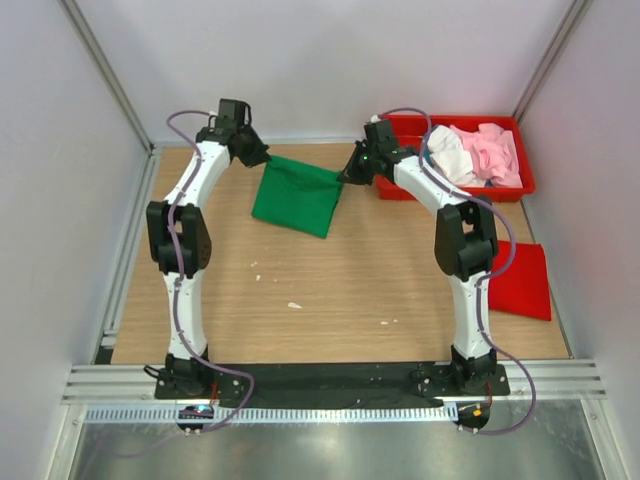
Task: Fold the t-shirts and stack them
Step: Fold the tshirt, then neatly place the folded tshirt to the corner
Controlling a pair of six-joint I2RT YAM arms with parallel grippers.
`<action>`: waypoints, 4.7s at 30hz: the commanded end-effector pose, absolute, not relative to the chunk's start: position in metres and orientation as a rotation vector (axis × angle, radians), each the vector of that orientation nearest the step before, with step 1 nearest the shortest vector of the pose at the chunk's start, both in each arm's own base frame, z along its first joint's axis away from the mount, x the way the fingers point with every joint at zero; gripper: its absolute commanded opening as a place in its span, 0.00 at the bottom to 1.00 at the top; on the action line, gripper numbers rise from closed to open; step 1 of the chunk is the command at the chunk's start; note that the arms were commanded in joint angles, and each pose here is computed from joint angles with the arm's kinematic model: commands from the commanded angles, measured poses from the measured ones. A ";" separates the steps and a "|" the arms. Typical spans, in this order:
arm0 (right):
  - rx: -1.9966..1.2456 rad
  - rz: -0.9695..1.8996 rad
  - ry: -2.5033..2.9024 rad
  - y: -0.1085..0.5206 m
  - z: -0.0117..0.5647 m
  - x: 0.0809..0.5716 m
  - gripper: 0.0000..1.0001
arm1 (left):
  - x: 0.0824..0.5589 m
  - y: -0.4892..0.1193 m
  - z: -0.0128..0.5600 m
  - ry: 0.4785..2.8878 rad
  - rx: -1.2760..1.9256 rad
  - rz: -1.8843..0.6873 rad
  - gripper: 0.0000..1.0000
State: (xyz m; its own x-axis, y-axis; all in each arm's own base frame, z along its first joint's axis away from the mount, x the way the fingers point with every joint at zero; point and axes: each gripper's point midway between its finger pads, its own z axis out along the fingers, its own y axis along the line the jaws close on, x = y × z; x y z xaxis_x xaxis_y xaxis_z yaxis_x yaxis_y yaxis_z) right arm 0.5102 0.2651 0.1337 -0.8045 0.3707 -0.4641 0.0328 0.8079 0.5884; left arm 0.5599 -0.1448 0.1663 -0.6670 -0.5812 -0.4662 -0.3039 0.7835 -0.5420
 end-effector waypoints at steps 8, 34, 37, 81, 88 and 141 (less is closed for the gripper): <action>0.325 0.851 2.323 0.253 0.113 0.576 0.01 | 0.623 -0.137 0.156 2.204 -0.699 -0.622 0.00; 0.029 0.747 2.186 0.275 0.177 0.573 0.07 | 0.596 -0.163 0.246 2.001 -0.427 -0.691 0.01; 0.026 0.652 2.227 0.268 0.149 0.578 0.01 | 0.606 -0.172 0.225 2.016 -0.450 -0.732 0.00; -0.028 0.442 2.282 0.236 0.210 0.519 0.30 | 0.589 -0.140 0.266 1.960 -0.307 -0.648 1.00; 0.087 0.287 2.308 0.185 0.232 0.463 0.60 | 0.538 -0.126 0.192 2.223 -0.254 -0.514 1.00; 0.145 0.662 2.562 0.201 0.089 0.351 0.96 | 0.179 -0.149 -0.035 3.031 -0.259 0.001 0.00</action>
